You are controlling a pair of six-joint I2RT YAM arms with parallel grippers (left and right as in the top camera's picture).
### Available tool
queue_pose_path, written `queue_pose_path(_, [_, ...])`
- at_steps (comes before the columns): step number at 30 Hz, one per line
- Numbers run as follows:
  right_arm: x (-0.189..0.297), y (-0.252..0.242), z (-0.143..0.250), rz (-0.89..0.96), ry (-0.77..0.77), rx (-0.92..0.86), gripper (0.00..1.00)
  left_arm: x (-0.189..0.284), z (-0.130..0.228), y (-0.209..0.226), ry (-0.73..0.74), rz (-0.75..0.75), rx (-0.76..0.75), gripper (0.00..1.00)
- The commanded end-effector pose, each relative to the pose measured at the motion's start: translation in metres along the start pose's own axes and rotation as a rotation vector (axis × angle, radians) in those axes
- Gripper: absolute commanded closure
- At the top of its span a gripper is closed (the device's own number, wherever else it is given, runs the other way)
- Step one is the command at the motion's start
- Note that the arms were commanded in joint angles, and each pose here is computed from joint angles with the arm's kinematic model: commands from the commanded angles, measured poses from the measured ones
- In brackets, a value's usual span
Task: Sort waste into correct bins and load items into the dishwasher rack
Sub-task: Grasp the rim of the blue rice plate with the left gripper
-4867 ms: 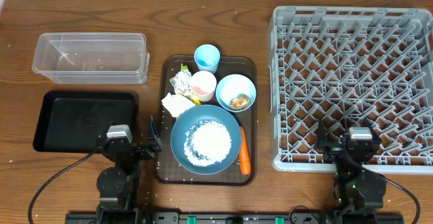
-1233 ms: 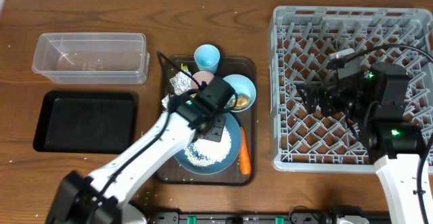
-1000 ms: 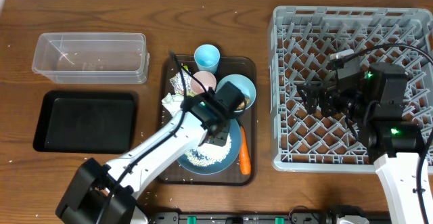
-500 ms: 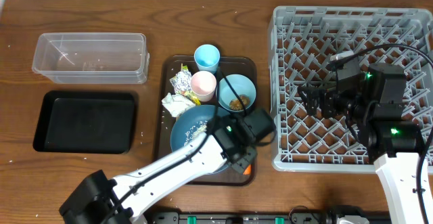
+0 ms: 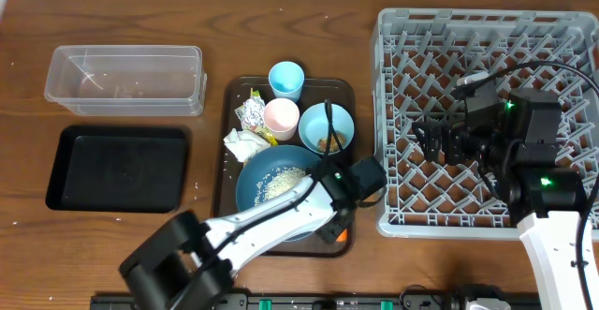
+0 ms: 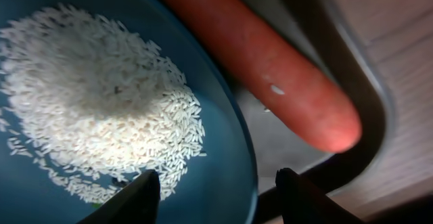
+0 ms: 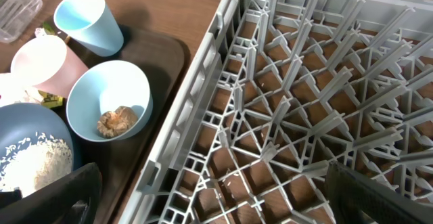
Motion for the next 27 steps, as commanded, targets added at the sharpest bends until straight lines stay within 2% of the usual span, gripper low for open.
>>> queue_pose_path(1, [0.003,0.0,-0.007,0.012,-0.007,0.002,0.01,-0.009,0.002,0.007,0.018,-0.042,-0.008,0.44])
queue_pose_path(14, [0.003,-0.001,-0.002,0.021,0.016,-0.003,0.01,-0.016,-0.007,0.012,-0.015,-0.09,-0.01,0.52])
queue_pose_path(22, [0.003,-0.004,-0.001,0.035,0.022,-0.003,0.01,-0.018,-0.008,0.011,-0.018,-0.087,-0.028,0.72])
queue_pose_path(27, [0.002,-0.004,-0.001,0.034,0.023,-0.004,0.01,-0.021,-0.008,0.011,-0.017,-0.087,-0.028,0.8])
Point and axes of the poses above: each gripper's point midway between its finger pads, its own x axis back along the fingers, its own y axis along the line the jaws close on, z = x × y, the point moved 1 cm from there along x, back along the fingers, and after that the axes turned 15 degrees about x, right-handed, at the moved point
